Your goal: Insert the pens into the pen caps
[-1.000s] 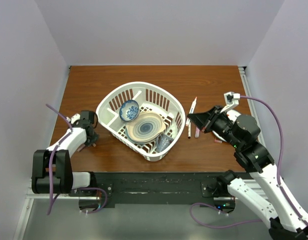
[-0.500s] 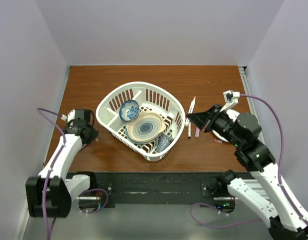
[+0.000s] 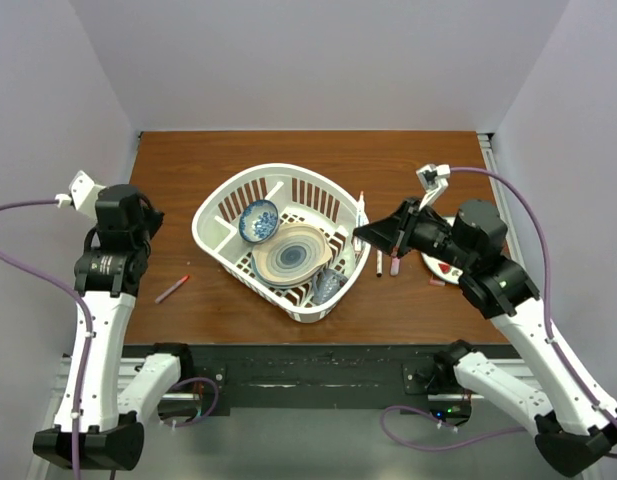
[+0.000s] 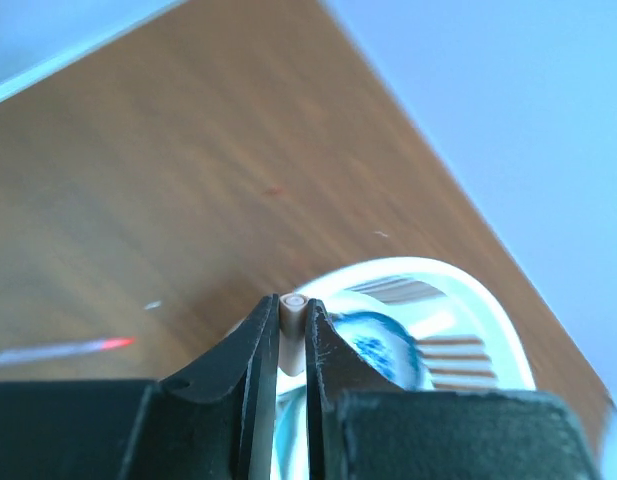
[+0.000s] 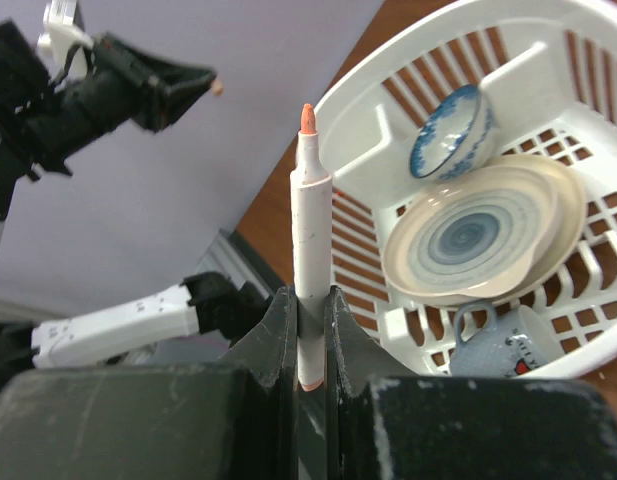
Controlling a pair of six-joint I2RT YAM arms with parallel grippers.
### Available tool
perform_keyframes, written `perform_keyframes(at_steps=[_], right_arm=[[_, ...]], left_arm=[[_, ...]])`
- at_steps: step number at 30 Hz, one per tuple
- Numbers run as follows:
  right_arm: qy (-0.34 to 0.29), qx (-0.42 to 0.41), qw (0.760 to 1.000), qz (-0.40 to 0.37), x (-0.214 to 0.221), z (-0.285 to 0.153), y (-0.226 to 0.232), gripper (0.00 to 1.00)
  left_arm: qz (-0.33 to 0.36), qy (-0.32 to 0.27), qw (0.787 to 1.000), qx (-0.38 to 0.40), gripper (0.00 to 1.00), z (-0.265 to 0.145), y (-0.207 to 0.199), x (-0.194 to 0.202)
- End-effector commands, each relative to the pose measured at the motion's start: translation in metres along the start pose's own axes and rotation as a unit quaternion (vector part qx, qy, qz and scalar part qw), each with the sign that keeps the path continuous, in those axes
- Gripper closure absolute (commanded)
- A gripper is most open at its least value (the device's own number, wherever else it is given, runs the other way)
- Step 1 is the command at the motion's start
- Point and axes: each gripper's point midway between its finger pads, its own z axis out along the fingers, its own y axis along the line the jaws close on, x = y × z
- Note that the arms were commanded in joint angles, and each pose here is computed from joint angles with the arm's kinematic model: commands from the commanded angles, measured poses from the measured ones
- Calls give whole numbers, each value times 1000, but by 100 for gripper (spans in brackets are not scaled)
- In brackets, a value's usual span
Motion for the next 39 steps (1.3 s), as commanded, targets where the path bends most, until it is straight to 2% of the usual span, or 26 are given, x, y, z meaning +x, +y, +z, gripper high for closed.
perform_keyframes(at_steps=[1, 2, 4, 5, 6, 7, 8, 9, 11, 12, 14, 15, 16, 20, 23, 26, 34, 39], right_arm=[[33, -95, 993, -53, -1, 1, 35, 100], [39, -99, 993, -54, 0, 4, 34, 100], [45, -120, 990, -54, 3, 8, 38, 100], [49, -131, 989, -50, 6, 11, 39, 100], [54, -140, 988, -38, 8, 19, 38, 100], [64, -152, 986, -32, 14, 22, 41, 100], [71, -157, 985, -26, 18, 27, 42, 100], [81, -159, 984, -24, 24, 34, 41, 100], [91, -160, 983, -27, 34, 43, 47, 100], [91, -161, 982, -29, 37, 49, 48, 100], [93, -170, 980, -33, 43, 54, 57, 100], [94, -171, 980, -31, 44, 56, 58, 100], [92, -180, 979, -34, 45, 60, 63, 100], [77, -190, 978, -35, 45, 67, 71, 100], [77, -190, 978, -35, 47, 71, 71, 100], [85, -193, 977, -31, 50, 75, 73, 100], [79, -188, 979, -30, 48, 79, 74, 100], [70, -186, 980, -25, 46, 76, 74, 100]], left_arm=[[57, -17, 966, 250, 100, -33, -101, -26], [73, 16, 946, 317, 100, -47, -119, -11], [63, 25, 921, 383, 100, -62, -141, -10], [70, 63, 898, 430, 100, -73, -150, 9], [65, 61, 879, 469, 100, -84, -162, 7], [46, 82, 865, 492, 100, -93, -170, 14], [48, 119, 841, 525, 100, -106, -177, 35], [43, 109, 818, 563, 100, -121, -190, 33], [36, 153, 782, 604, 100, -145, -202, 59], [32, 143, 760, 633, 100, -159, -210, 56], [24, 169, 728, 663, 100, -179, -215, 72], [15, 157, 711, 686, 100, -191, -219, 67], [0, 166, 702, 693, 100, -197, -219, 67], [-25, 202, 682, 702, 100, -202, -217, 87], [-29, 216, 683, 697, 100, -199, -216, 97], [-41, 221, 674, 704, 100, -204, -215, 99], [-42, 221, 669, 708, 100, -211, -216, 103], [-39, 224, 675, 702, 100, -209, -213, 109]])
